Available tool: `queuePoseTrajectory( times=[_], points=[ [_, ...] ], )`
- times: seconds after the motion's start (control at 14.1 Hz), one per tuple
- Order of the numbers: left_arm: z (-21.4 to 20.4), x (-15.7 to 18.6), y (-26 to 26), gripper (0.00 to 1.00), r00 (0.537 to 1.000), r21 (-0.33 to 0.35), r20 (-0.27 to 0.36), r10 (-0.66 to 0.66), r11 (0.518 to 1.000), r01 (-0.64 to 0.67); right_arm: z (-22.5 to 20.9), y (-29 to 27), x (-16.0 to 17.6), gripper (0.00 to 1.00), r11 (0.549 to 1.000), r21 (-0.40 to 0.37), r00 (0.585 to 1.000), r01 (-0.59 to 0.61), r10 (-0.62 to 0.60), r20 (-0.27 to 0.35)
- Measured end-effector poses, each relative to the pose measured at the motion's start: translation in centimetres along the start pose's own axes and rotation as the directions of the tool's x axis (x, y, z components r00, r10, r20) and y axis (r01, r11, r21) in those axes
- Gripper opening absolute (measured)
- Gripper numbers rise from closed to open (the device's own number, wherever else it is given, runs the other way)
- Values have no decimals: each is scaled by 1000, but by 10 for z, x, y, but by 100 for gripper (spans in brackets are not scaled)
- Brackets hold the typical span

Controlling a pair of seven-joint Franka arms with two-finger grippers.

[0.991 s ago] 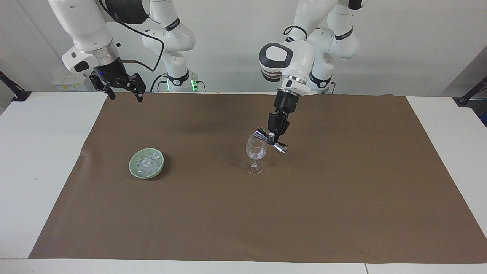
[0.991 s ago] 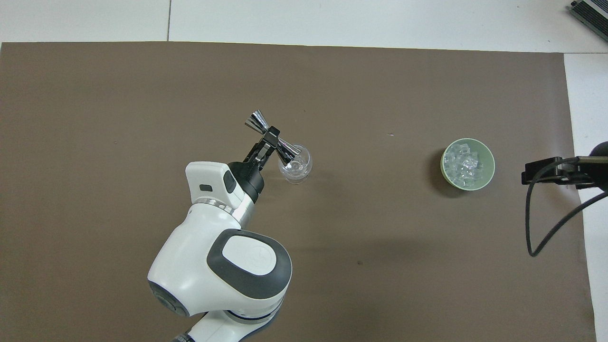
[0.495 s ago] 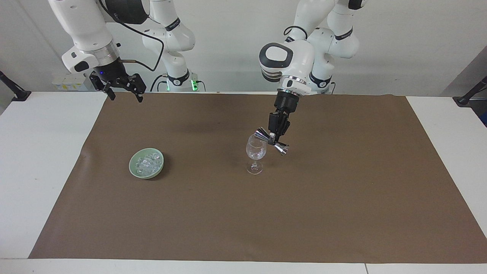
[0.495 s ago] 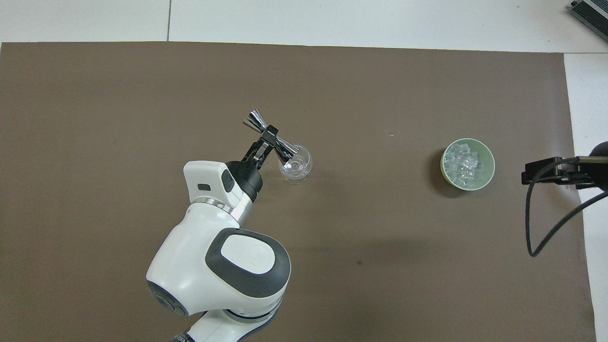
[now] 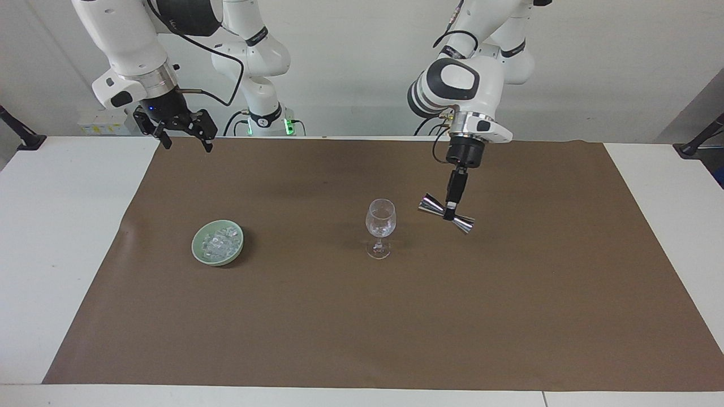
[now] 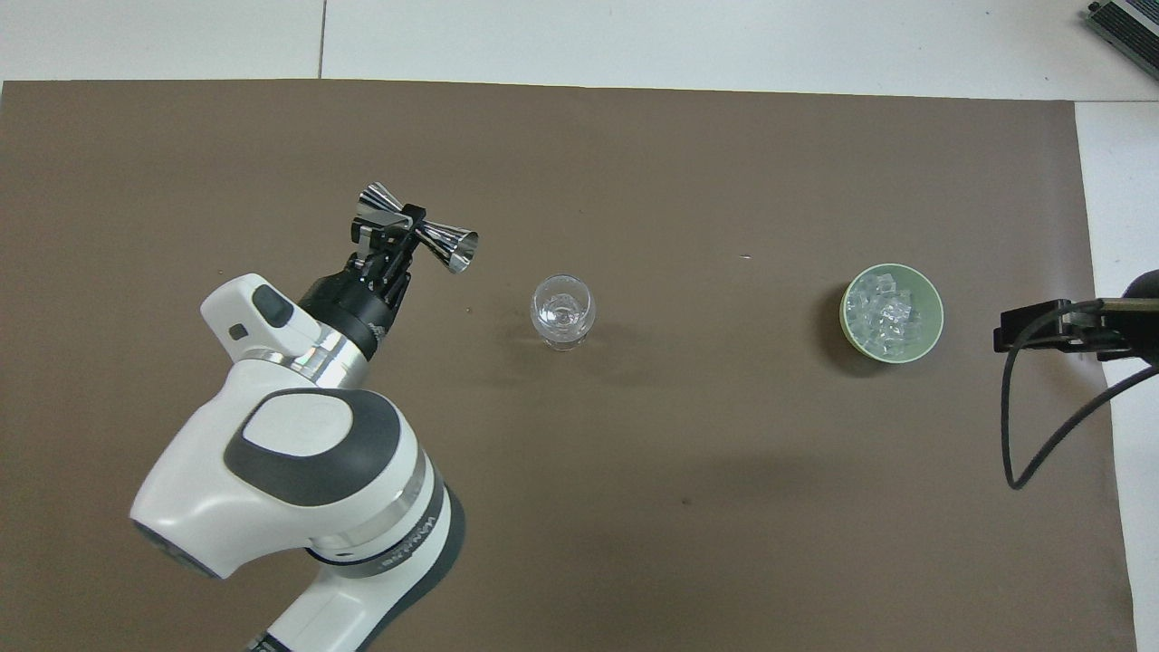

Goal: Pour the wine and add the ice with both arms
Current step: 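Carry the jigger with the left gripper back to its start spot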

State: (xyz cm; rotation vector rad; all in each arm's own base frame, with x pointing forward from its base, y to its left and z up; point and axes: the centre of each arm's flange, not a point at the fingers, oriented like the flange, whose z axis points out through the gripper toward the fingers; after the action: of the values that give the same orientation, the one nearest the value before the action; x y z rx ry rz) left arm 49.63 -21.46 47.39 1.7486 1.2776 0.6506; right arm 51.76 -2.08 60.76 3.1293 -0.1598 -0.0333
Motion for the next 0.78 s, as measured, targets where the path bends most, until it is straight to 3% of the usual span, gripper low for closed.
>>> queuePoseTrajectory(
  times=[0.21,0.42,0.57,0.78],
  points=[
    [-22,72,-22,22,985,-38,30,-171,984,172,0,0,0,100,1000,0,1000,0,0,0],
    [-50,134,-48,22,933,-69,38,-359,930,361,2,0,0,100,1000,0,1000,0,0,-1],
    [-64,169,-70,22,883,-82,54,-465,880,468,7,0,1,100,1000,2,1000,0,0,-20],
    [-74,215,-102,22,766,-92,92,-637,760,643,13,0,-1,100,1000,2,1000,2,-2,-21]
  ],
)
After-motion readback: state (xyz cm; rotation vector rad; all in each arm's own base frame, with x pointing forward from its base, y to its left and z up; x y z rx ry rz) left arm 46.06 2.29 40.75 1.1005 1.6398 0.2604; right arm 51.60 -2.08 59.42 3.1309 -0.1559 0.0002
